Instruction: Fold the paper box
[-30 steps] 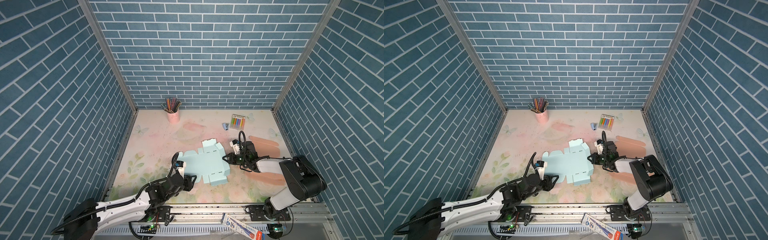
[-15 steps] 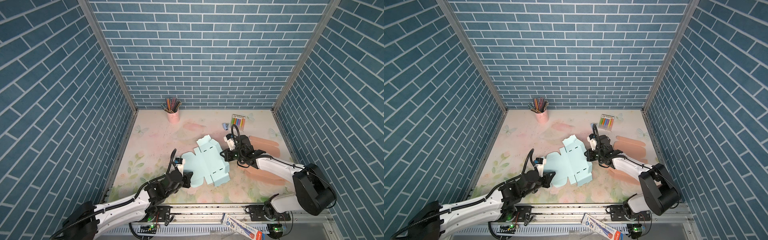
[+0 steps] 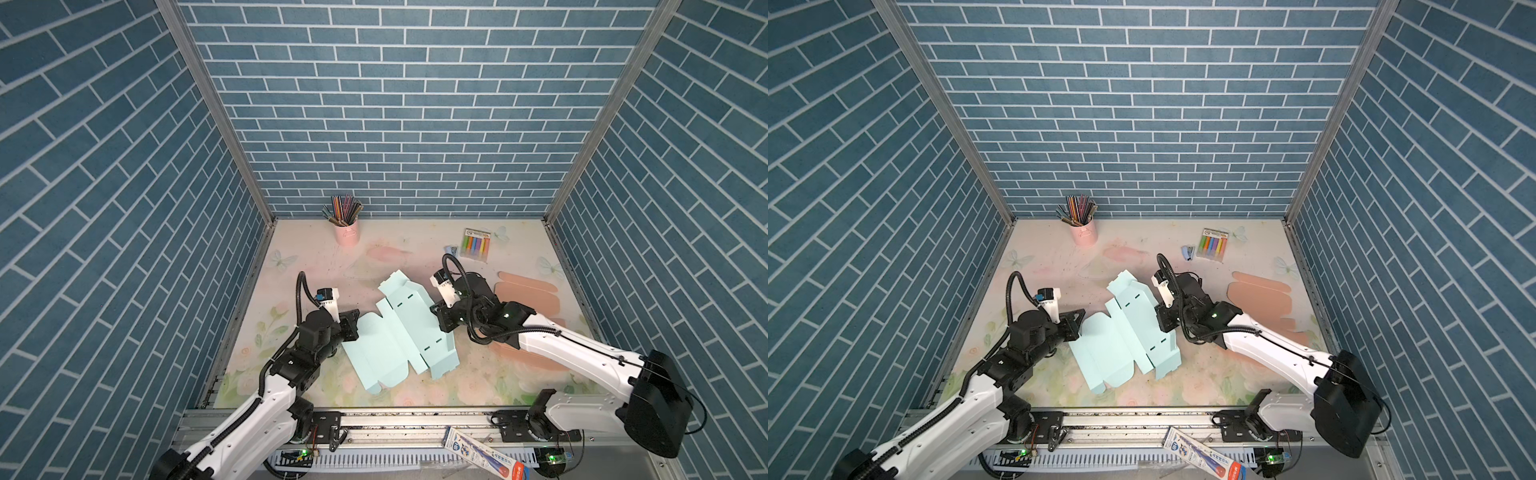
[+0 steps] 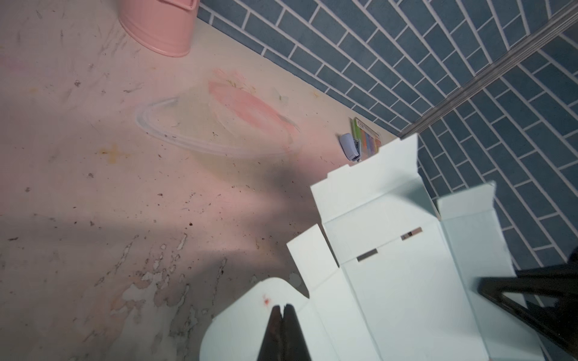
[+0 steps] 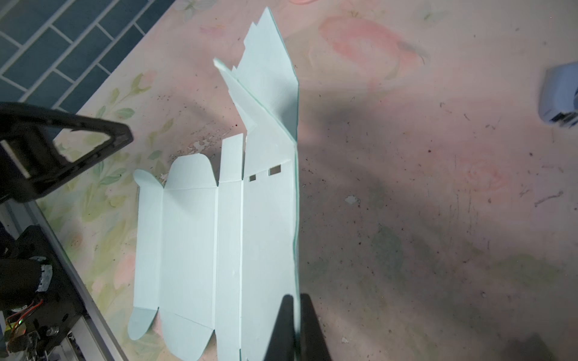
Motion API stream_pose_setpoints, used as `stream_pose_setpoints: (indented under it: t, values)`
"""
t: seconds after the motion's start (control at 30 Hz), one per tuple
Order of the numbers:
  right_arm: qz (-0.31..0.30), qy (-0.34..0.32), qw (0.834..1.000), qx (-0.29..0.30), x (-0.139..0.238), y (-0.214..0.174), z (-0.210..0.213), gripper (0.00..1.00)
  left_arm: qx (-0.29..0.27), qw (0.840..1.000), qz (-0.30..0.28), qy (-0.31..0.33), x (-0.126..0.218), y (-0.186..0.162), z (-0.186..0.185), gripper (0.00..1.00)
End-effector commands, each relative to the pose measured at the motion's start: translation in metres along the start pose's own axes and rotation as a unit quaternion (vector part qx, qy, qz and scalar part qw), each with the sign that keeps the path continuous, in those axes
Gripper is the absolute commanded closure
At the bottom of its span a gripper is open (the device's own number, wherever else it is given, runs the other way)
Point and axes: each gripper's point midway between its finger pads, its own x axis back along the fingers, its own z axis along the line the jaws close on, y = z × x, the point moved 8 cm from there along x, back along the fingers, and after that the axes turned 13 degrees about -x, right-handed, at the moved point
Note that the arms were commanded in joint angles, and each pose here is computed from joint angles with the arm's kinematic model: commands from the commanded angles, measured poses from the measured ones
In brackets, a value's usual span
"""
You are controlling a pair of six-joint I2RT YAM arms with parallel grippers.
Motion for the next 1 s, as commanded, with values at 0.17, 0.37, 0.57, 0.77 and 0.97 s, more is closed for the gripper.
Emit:
stream_pose_setpoints:
  t: [0.17,0.37,0.57,0.77,0.97]
  values:
    - [-0.010,-0.018,0.993,0.116,0.017,0.001,0.027,0.96,-0.072,0.994,0.037,-0.078,-0.023,0.018,-0.014,1.00]
    - [-0.046,-0.005,0.989,0.137,0.033,0.003,0.031,0.99,-0.069,0.992,0.060,-0.084,-0.032,0.012,-0.010,1.00]
    - [-0.080,0.012,0.984,0.160,0.044,0.005,0.033,0.99,-0.075,0.992,0.045,-0.087,-0.029,0.019,-0.013,1.00]
    - [-0.082,0.015,0.982,0.171,0.045,0.007,0.034,0.99,-0.076,0.991,0.049,-0.098,-0.037,0.020,-0.014,1.00]
    - [-0.084,0.014,0.981,0.173,0.045,0.007,0.034,0.99,-0.074,0.989,0.044,-0.122,-0.036,0.021,-0.019,1.00]
